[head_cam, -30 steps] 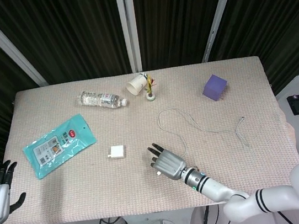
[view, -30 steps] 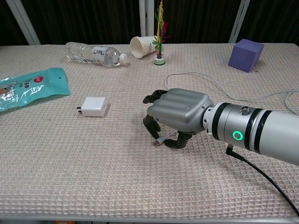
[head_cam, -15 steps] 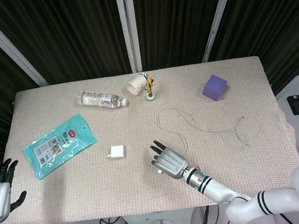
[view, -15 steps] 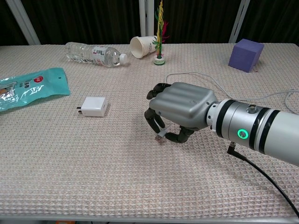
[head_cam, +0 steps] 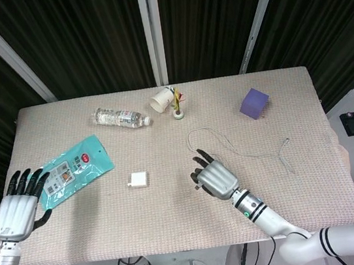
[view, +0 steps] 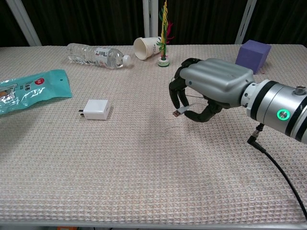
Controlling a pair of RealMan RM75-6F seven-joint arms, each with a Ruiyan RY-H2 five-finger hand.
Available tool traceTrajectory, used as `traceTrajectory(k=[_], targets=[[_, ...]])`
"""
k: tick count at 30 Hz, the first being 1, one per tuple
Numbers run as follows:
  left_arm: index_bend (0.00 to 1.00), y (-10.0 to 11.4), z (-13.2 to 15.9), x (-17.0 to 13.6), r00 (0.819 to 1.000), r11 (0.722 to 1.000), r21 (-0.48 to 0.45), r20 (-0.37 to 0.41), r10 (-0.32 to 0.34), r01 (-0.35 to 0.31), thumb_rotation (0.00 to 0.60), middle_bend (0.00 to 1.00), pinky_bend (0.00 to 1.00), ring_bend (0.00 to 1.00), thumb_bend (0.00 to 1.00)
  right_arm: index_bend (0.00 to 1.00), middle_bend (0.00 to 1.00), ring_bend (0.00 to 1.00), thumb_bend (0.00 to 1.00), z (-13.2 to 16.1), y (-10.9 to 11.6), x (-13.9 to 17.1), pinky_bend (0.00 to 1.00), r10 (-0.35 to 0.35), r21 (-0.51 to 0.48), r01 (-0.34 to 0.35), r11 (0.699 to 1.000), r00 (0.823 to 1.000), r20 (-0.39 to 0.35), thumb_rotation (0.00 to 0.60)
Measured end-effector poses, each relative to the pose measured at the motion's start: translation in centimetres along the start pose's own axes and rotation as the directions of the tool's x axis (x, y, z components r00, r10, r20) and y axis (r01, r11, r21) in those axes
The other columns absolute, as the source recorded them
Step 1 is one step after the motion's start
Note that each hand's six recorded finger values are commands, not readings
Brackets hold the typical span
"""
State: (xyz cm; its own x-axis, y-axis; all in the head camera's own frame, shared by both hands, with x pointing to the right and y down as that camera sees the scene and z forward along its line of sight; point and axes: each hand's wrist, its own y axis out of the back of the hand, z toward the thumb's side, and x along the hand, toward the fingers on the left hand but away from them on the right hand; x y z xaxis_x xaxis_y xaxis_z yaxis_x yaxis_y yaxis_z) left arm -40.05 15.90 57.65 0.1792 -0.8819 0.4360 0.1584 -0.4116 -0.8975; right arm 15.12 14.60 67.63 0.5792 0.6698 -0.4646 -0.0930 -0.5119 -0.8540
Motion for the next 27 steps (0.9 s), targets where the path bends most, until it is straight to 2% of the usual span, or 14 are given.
traceTrajectory(k=[6,9,13,16,19,27], targets=[[0.13,-0.3,4.2,4.1,0.989,0.998,-0.027,0.141,-0.052,0.057,0.6,0.07,0.0,0.0,0.21,0.58,0.51,0.15,0.33,-3.0,2.4,0.9,0.0,-0.085,-0.037,0.089,0.995,0.993,0.086,0.6],[0.16,-1.1,7.3,6.3,0.973,0.993,-0.058,0.215,-0.087,0.102,0.6,0.12,0.0,0.0,0.21,0.58,0.51,0.15,0.33,-4.5,4.1,1.4,0.0,-0.126,-0.042,0.133,0.99,0.984,0.124,0.6],[0.2,-3.3,11.6,8.7,0.947,0.98,-0.094,0.288,-0.143,0.177,0.6,0.18,0.0,0.0,0.21,0.58,0.51,0.15,0.33,-6.1,6.1,1.9,0.0,-0.17,-0.034,0.178,0.984,0.973,0.158,0.6],[0.24,-5.2,13.9,10.0,0.936,0.969,-0.106,0.302,-0.18,0.221,0.6,0.22,0.0,0.02,0.22,0.58,0.51,0.15,0.33,-6.9,7.1,2.4,0.0,-0.182,-0.022,0.189,0.982,0.968,0.175,0.6],[0.26,-6.9,15.6,10.9,0.934,0.961,-0.117,0.291,-0.207,0.25,0.6,0.25,0.0,0.05,0.23,0.58,0.51,0.15,0.33,-7.5,7.3,2.8,0.0,-0.177,-0.021,0.184,0.983,0.966,0.19,0.6],[0.28,-9.5,16.8,12.3,0.949,0.953,-0.159,0.229,-0.217,0.256,0.6,0.26,0.0,0.05,0.23,0.59,0.52,0.16,0.33,-8.0,6.9,3.0,0.0,-0.165,-0.039,0.176,0.984,0.966,0.199,0.6]])
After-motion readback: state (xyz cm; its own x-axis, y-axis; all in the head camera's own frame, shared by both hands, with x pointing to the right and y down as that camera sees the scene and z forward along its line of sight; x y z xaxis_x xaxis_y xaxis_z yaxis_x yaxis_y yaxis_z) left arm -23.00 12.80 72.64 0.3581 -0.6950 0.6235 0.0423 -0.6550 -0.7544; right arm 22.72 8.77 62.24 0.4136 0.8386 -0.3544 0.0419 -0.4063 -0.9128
